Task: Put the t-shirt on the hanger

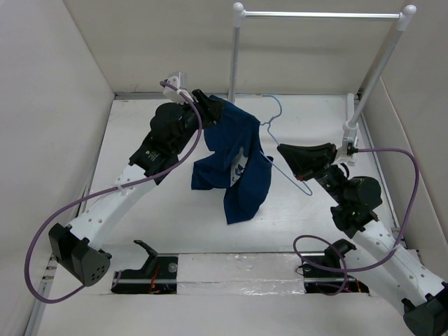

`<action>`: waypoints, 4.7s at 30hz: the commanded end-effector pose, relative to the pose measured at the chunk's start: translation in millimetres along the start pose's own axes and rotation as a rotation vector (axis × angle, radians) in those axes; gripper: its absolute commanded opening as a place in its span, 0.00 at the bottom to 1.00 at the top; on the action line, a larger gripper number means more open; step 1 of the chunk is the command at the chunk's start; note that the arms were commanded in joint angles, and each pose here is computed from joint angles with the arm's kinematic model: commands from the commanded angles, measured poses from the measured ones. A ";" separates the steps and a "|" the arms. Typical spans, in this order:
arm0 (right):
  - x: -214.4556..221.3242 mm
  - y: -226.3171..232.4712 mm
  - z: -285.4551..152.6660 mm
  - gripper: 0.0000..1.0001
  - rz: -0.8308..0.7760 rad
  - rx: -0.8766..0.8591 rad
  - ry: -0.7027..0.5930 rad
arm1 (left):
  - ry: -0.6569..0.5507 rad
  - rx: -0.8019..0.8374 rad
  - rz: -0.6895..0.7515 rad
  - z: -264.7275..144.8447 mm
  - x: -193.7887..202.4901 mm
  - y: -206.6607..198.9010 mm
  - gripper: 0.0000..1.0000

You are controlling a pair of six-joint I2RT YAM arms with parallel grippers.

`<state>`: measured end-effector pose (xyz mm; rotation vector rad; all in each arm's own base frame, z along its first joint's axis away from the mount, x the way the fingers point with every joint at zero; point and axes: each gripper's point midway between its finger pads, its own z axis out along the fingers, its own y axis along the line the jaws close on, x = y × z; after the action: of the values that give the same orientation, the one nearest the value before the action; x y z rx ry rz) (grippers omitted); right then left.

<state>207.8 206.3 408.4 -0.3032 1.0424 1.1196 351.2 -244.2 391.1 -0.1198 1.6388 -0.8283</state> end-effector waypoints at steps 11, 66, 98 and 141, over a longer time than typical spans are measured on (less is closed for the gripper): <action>-36.2 18.2 7.2 0.00 -0.052 -0.053 -0.108 | -0.027 0.097 -0.056 -3.5 -2.6 -17.7 0.36; -17.0 -5.2 31.1 0.00 -0.053 0.011 -0.050 | -0.041 0.180 0.298 -39.0 45.7 -66.0 0.40; -11.2 -13.0 25.5 0.00 -0.051 0.050 -0.043 | -0.011 0.302 0.403 -45.8 71.4 -137.2 0.00; -27.1 -8.3 2.9 0.00 -0.015 0.061 -0.156 | -0.015 0.477 -0.403 -28.0 23.4 -70.7 0.82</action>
<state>228.8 195.7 397.1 -0.1675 1.0554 1.0595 316.7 -286.9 361.5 -0.1880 1.5482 -1.2839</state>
